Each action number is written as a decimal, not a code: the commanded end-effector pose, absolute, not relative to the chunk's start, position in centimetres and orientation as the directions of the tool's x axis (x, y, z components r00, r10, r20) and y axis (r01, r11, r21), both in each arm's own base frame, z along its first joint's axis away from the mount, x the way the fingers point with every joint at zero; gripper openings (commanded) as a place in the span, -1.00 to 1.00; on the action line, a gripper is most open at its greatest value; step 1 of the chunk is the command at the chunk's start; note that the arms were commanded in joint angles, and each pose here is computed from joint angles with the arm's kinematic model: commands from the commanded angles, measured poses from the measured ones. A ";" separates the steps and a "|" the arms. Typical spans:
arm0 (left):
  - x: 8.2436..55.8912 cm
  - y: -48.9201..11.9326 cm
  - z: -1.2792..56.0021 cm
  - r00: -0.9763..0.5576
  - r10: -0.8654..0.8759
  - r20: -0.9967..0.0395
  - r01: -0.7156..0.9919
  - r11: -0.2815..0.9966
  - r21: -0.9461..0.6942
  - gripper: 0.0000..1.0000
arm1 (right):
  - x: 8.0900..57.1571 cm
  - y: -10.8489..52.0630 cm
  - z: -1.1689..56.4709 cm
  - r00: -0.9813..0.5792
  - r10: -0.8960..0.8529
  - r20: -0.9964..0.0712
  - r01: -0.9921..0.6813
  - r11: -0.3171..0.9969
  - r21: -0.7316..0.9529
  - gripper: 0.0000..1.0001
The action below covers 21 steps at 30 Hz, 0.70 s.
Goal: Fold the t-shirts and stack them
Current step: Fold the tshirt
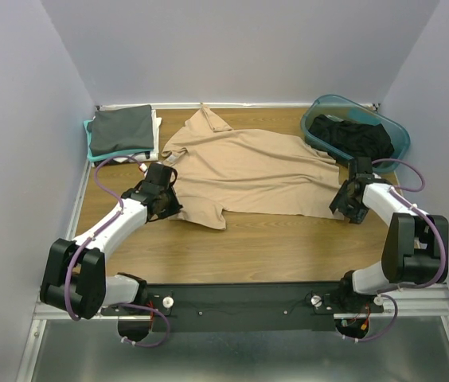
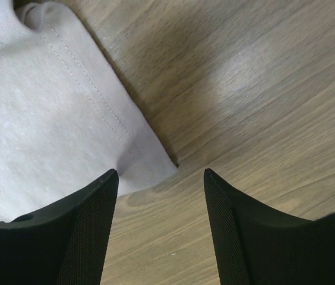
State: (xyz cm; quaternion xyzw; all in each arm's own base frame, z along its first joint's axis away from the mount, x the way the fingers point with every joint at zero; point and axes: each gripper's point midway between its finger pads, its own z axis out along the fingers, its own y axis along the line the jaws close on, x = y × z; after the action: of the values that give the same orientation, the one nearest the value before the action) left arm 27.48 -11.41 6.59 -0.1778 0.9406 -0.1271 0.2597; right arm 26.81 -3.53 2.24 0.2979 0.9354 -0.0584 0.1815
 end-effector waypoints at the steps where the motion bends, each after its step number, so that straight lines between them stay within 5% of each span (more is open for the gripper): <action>1: 28.1 -11.7 7.5 -0.801 -0.386 -0.458 -0.240 0.907 -0.345 -1.00 | 27.1 -4.1 1.9 -0.732 0.556 -0.393 0.607 0.795 -0.006 0.31; 14: 27.3 -11.3 7.5 -0.806 -0.379 -0.455 -0.243 0.912 -0.331 -1.00 | 25.8 -3.9 0.0 -0.734 0.584 -0.346 0.626 0.779 -0.016 0.08; 21: 27.6 -11.4 8.1 -0.800 -0.380 -0.465 -0.239 0.912 -0.334 -1.00 | 26.2 -4.0 -0.6 -0.743 0.578 -0.339 0.621 0.783 -0.027 -0.29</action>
State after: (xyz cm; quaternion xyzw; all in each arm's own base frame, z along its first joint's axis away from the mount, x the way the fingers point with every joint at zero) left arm 27.17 -11.28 6.52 -0.1714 0.9436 -0.1230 0.2552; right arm 27.87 -3.56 1.44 0.3176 0.9263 -0.0488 0.1968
